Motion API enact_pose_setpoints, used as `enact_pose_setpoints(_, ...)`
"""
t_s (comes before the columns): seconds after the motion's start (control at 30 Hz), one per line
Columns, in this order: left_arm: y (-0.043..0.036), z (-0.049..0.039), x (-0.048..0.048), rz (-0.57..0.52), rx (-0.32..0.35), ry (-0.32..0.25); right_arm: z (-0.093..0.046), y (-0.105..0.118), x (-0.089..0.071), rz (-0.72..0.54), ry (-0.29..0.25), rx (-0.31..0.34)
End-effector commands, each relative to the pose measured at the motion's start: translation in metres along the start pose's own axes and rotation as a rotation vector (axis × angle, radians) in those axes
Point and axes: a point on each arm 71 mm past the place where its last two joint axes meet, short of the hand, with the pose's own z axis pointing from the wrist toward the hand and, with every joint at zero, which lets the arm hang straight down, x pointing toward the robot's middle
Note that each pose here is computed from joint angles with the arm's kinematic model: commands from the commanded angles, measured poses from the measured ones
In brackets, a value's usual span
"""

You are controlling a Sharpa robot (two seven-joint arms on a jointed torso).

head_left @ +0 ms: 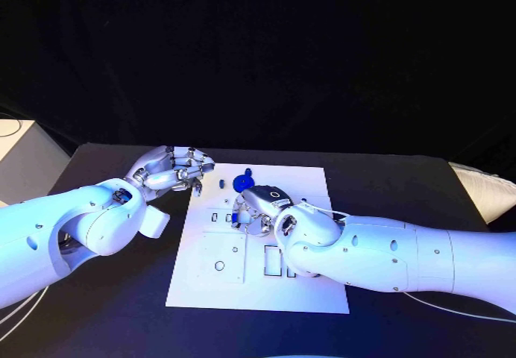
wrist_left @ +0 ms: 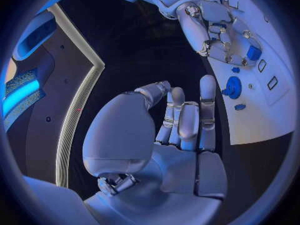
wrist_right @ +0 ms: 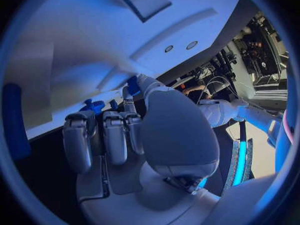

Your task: Assemble the parts on the task board

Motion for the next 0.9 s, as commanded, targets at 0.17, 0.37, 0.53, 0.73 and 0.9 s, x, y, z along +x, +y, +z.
enact_pose_setpoints(0.17, -0.0003, 0.0005, 0.0022, 0.001, -0.001, 0.019, -0.0009, 0.0007, 0.0019, -0.021, 0.001, -0.011)
enact_pose_setpoints(0.37, 0.0, 0.0006, 0.0022, 0.001, -0.003, 0.021, -0.0008, 0.0007, 0.0021, -0.022, 0.003, -0.015)
enact_pose_setpoints(0.53, 0.0002, 0.0006, 0.0023, 0.0, -0.005, 0.024, -0.0007, 0.0008, 0.0022, -0.019, 0.004, -0.019)
enact_pose_setpoints(0.73, 0.0004, 0.0006, 0.0025, 0.001, -0.007, 0.028, -0.0008, 0.001, 0.0018, -0.014, -0.002, -0.022)
enact_pose_setpoints(0.9, 0.0011, 0.001, 0.002, 0.005, -0.012, 0.029, -0.0033, 0.0016, -0.0009, 0.0, -0.034, -0.026)
